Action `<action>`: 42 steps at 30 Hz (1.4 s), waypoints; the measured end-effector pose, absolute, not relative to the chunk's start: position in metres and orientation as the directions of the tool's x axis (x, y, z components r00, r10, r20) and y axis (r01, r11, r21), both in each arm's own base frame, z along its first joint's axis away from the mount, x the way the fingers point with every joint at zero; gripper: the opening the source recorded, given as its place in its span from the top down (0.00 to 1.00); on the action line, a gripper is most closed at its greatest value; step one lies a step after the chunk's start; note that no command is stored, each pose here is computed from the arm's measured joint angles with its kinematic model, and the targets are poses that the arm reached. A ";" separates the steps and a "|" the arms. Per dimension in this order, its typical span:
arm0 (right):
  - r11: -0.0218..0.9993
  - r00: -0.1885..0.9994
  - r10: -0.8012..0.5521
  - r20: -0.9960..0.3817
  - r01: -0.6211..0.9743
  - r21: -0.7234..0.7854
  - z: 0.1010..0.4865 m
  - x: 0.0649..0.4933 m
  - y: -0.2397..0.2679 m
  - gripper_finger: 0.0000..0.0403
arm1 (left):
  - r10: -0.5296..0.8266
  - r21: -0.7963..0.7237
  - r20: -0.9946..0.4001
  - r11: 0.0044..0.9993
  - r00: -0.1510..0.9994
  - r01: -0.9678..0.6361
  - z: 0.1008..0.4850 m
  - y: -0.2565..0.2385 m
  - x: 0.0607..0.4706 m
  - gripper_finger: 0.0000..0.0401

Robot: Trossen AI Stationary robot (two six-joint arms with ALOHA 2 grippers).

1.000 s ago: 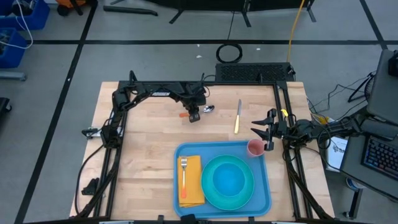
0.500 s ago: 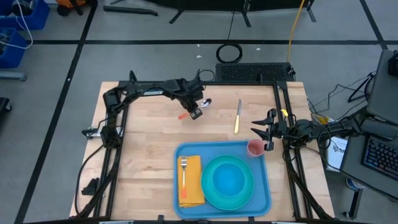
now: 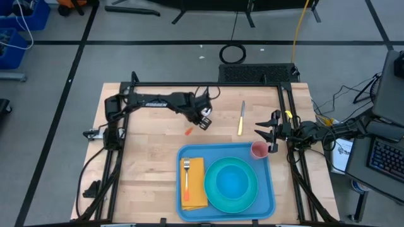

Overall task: Set up tray
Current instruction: Put the orange spoon on the orange table napkin to the right of the orange fork

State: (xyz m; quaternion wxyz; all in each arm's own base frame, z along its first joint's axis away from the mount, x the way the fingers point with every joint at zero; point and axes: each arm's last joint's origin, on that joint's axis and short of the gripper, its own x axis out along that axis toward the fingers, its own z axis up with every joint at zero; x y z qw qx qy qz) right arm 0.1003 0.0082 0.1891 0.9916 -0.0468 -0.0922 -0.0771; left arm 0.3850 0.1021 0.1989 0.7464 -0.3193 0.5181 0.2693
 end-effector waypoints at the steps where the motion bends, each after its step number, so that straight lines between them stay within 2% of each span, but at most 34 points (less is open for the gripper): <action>1: 0.984 0.971 -0.144 0.190 0.162 -0.079 0.189 0.100 0.008 0.69 | 0.085 -0.197 -0.943 0.640 0.323 -0.742 0.201 0.095 0.387 0.98; 11: 0.984 0.971 -0.145 0.189 0.162 -0.079 0.189 0.101 0.008 0.69 | 0.157 -0.217 -0.930 0.496 0.333 -0.841 0.225 0.022 0.384 0.98; 29: 0.984 0.971 -0.144 0.192 0.162 -0.078 0.189 0.101 0.008 0.69 | 0.257 -0.422 -0.845 0.221 0.469 -0.879 0.235 -0.127 0.362 0.98; 42: 0.984 0.971 -0.144 0.193 0.162 -0.078 0.189 0.101 0.008 0.69 | 0.175 -0.469 -0.860 0.097 0.479 -0.878 0.192 -0.184 0.363 0.98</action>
